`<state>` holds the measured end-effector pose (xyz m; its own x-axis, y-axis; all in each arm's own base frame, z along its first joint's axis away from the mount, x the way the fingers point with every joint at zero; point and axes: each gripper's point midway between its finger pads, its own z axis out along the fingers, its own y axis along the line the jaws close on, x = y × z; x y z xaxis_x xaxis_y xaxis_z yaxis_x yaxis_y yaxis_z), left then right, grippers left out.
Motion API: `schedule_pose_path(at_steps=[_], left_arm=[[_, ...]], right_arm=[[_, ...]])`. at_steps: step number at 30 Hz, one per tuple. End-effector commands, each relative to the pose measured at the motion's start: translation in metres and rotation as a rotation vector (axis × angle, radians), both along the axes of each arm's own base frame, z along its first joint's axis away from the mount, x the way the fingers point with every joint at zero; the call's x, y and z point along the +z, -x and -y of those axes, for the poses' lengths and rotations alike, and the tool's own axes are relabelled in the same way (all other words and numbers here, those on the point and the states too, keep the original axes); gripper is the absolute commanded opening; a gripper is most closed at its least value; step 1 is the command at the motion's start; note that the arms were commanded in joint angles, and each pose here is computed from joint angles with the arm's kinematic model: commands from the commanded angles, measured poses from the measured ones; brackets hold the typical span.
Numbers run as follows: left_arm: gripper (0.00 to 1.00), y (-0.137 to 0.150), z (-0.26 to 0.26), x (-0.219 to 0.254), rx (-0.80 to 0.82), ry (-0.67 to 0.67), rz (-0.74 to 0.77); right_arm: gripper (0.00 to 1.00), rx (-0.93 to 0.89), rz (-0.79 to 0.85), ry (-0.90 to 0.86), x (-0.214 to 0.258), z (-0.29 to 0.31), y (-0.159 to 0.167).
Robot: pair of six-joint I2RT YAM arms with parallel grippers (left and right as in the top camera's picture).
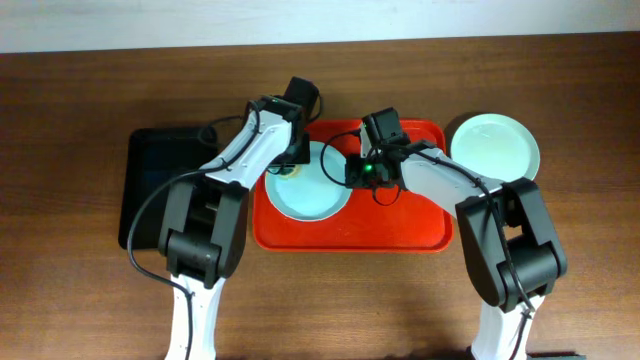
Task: Clean dirty plates on tray and stack at the side
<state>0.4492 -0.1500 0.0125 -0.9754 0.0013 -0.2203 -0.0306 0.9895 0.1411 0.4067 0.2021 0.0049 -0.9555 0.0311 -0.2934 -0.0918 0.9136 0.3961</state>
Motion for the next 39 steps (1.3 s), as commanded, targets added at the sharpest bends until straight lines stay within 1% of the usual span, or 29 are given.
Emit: schedule_pose_path(at_steps=[1,4,7,9,11,14,16,18,21,27,29,30,32,33,34,35,36,38,39], left_arm=[[0.00,-0.017,-0.068,0.037,0.088,-0.274,0.135],[0.00,-0.018,-0.069,0.070,0.139,-0.221,0.196],[0.00,-0.015,-0.081,0.112,0.200,-0.166,0.261],[0.00,-0.011,-0.090,0.130,0.225,-0.117,0.273],[0.00,-0.005,-0.104,0.140,0.258,-0.059,0.258],[0.00,0.005,-0.135,0.130,0.334,0.011,0.175],[0.00,0.014,-0.161,0.112,0.398,0.033,0.109],[0.00,0.023,-0.182,0.094,0.452,0.036,0.063],[0.00,0.032,-0.214,0.071,0.529,0.032,0.039],[0.00,0.042,-0.237,0.038,0.591,0.056,0.034],[0.00,0.043,-0.237,0.028,0.594,0.066,0.037],[0.00,0.044,-0.232,0.021,0.585,0.094,0.034],[0.01,0.043,-0.227,0.016,0.576,0.122,0.033],[0.06,0.044,-0.226,0.014,0.576,0.127,0.035],[0.18,0.044,-0.226,0.014,0.576,0.127,0.035],[0.35,0.043,-0.226,0.014,0.576,0.127,0.038],[0.47,0.041,-0.226,0.015,0.575,0.129,0.046],[0.61,0.036,-0.222,0.018,0.568,0.162,0.056],[0.61,0.032,-0.217,0.021,0.561,0.193,0.061]], right_arm=[[0.04,-0.035,-0.033,0.105,-0.024,0.024,0.004],[0.04,0.005,-0.002,0.112,-0.019,0.023,0.001],[0.04,0.048,0.054,0.114,-0.001,0.020,-0.005],[0.04,0.078,0.106,0.114,0.016,0.019,-0.011],[0.04,0.067,0.166,0.139,0.038,0.023,-0.017],[0.04,0.109,0.319,0.248,0.083,0.027,-0.024],[0.04,0.138,0.430,0.376,0.112,0.030,-0.025],[0.04,0.126,0.525,0.529,0.139,0.037,-0.025],[0.04,0.098,0.659,0.776,0.181,0.045,-0.019],[0.04,0.160,0.832,1.211,0.241,0.034,-0.005],[0.04,0.163,0.872,1.292,0.258,0.026,0.000],[0.04,0.177,0.895,1.326,0.266,0.020,0.002],[0.04,0.200,0.921,1.364,0.276,0.011,0.006],[0.04,0.213,0.932,1.381,0.280,0.007,0.007],[0.04,0.228,0.943,1.401,0.284,0.003,0.009],[0.04,0.250,0.950,1.419,0.287,-0.001,0.010],[0.04,0.277,0.955,1.435,0.288,-0.005,0.011],[0.04,0.322,0.961,1.466,0.291,-0.010,0.013],[0.04,0.349,0.959,1.488,0.292,-0.012,0.014]])
